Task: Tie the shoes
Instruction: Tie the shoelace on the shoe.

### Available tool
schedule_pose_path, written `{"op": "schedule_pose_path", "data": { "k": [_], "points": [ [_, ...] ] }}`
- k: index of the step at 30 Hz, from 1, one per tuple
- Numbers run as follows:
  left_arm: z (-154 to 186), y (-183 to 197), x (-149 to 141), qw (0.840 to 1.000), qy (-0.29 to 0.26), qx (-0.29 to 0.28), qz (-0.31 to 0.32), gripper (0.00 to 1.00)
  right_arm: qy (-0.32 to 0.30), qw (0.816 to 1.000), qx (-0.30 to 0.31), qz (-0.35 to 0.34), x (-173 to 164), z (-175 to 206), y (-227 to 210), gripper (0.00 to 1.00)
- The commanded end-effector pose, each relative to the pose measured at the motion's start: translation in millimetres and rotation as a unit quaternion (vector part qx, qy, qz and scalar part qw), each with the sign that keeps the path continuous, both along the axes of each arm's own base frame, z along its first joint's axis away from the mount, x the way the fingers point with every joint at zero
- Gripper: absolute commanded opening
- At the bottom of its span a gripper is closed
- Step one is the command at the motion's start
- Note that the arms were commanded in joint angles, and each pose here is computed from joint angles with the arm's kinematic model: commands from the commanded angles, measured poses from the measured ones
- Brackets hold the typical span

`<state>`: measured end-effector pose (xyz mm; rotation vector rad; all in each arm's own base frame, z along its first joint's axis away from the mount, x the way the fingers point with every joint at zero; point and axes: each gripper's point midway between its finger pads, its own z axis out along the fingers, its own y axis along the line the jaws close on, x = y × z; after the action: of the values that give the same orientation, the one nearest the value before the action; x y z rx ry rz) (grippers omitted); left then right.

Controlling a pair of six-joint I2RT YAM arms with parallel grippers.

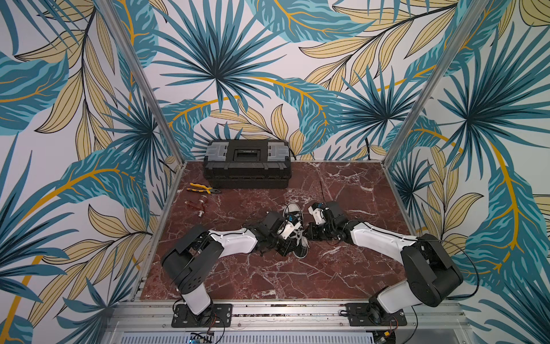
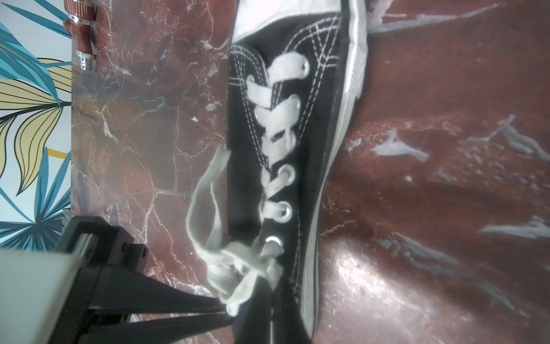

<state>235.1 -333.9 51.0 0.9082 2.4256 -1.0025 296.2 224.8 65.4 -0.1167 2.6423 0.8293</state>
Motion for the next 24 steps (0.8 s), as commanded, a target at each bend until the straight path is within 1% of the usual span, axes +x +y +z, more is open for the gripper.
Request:
{"op": "schedule_pose_path", "data": {
  "k": [1,9,16,24],
  "points": [
    [-8.3,6.3,-12.2,1.0,0.018,0.009,-0.01,0.0,0.0,1.0,-0.008,-0.009,-2.0,-3.4,-3.9,0.0],
    [-8.3,9.7,-29.5,0.999,0.036,0.001,-0.036,0.0,-0.001,1.0,-0.005,-0.016,-0.5,-1.9,-3.7,0.0],
    [-9.3,10.5,-46.5,0.997,0.048,0.006,-0.067,0.0,0.0,1.0,-0.005,-0.018,-1.0,-3.2,-3.9,0.0],
    [-5.4,13.1,-56.6,0.995,0.053,-0.004,-0.08,0.0,0.0,1.0,-0.008,-0.019,-0.3,-2.9,-5.0,0.0]
  ]
}}
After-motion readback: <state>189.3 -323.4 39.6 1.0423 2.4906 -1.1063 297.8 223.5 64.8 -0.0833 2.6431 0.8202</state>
